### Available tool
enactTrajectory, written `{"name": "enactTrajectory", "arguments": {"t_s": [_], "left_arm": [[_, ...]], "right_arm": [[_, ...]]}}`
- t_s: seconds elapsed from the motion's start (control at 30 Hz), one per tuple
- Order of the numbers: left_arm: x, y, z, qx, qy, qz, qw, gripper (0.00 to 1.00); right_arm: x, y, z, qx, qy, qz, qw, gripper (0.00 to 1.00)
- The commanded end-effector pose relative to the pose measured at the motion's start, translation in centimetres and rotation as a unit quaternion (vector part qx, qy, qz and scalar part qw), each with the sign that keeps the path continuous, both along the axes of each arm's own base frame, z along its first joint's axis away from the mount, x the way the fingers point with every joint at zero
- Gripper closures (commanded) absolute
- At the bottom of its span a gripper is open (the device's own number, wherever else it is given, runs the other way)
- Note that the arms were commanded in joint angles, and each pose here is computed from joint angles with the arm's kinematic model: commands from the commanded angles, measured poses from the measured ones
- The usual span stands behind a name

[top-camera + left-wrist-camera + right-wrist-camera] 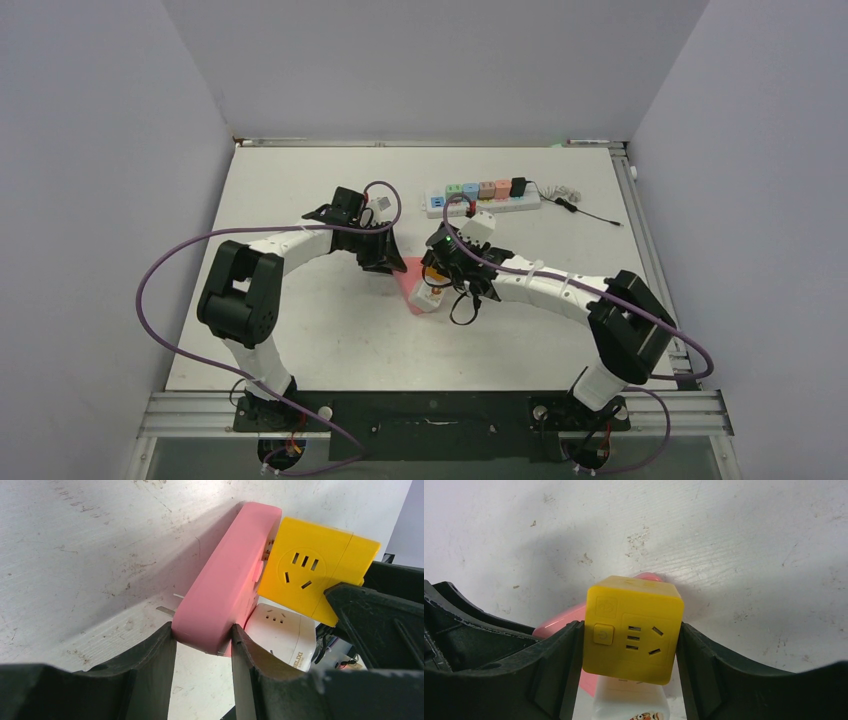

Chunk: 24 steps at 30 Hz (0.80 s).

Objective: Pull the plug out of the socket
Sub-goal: Remove the plug from the socket.

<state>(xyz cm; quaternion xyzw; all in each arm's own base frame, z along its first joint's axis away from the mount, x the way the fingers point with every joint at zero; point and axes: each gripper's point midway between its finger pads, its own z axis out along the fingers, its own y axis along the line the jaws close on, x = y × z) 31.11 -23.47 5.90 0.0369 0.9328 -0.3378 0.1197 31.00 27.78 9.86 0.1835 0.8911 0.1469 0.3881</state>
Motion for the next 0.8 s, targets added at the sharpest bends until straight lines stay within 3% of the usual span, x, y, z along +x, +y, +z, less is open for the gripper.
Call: {"name": "enactTrajectory", "arguments": {"t_s": [0.0, 0.27, 0.77], "left_arm": [[1.2, 2.3, -1.3, 0.073, -0.032, 0.011, 0.997, 1.0], [1.2, 2.3, -1.3, 0.073, -0.032, 0.011, 0.997, 1.0], [1.3, 2.6, -1.5, 0.076, -0.028, 0.015, 0.997, 1.0]], "right_arm": [[0.2, -0.3, 1.3, -0.054, -0.024, 0.0, 0.998, 0.95], [0.1, 0.8, 2.1, -0.022, -0.03, 0.012, 0.999, 0.95], [0.2, -2.4, -0.1, 0.044, 0.001, -0.004, 0.999, 0.95]]}}
